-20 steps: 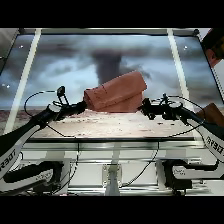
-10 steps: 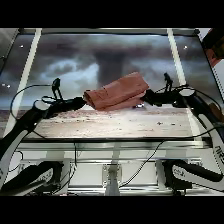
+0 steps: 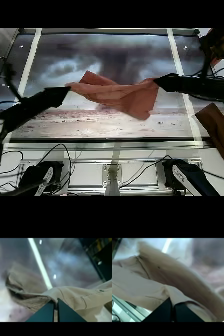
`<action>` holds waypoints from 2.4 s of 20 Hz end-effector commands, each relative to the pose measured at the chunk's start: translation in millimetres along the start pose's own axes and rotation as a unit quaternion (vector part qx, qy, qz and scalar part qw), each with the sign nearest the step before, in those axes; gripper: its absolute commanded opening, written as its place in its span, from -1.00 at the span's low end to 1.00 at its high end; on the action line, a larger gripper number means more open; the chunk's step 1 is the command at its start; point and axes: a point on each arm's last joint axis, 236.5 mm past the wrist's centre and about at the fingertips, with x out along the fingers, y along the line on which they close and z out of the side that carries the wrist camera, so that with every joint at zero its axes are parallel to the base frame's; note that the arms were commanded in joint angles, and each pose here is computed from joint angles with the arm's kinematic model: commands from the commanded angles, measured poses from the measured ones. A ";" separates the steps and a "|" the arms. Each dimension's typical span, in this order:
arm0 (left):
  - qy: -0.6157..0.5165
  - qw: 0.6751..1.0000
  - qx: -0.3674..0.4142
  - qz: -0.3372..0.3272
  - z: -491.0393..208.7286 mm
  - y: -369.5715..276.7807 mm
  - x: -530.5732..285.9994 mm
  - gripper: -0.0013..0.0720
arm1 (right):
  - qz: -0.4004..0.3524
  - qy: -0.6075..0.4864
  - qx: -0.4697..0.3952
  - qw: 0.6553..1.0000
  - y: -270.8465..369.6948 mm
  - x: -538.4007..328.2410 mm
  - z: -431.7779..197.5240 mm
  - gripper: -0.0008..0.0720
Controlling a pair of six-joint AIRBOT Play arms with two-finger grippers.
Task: Fold the clothes and pants, and hang the long-sleeved shirts on hangers.
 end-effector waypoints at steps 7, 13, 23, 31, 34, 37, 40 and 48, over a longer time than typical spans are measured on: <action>-0.206 0.971 0.088 -0.079 69.6 -142.4 -155.6 -0.90 | 0.024 -0.093 -0.131 0.987 136.6 -133.9 -19.9 -0.96; -0.062 0.996 -0.016 0.057 17.6 -41.7 -95.9 -0.90 | -0.033 -0.073 -0.050 0.996 77.7 -100.7 10.0 -0.96; 0.113 0.977 -0.063 0.170 -92.9 143.4 76.4 -0.89 | -0.032 0.135 0.106 0.985 -68.6 156.3 -31.6 -0.96; 0.236 0.955 -0.065 0.165 -149.3 149.0 72.6 -0.90 | -0.040 0.346 0.100 0.932 -62.7 110.3 -120.3 -0.96; 0.346 0.924 -0.019 0.163 -181.6 146.6 42.7 -0.91 | -0.031 0.433 0.102 0.895 -53.0 78.1 -150.9 -0.96; 0.369 0.916 -0.010 0.158 -180.9 141.8 35.6 -0.90 | -0.055 0.419 0.103 0.901 -51.1 74.1 -154.1 -0.96; 0.368 0.916 -0.008 0.158 -178.6 141.8 36.5 -0.90 | -0.081 0.356 0.104 0.925 -51.6 76.2 -161.5 -0.96; 0.386 0.906 -0.027 0.172 -199.6 164.5 51.1 -0.90 | -0.136 0.295 0.259 0.910 -77.1 92.7 -278.1 -0.96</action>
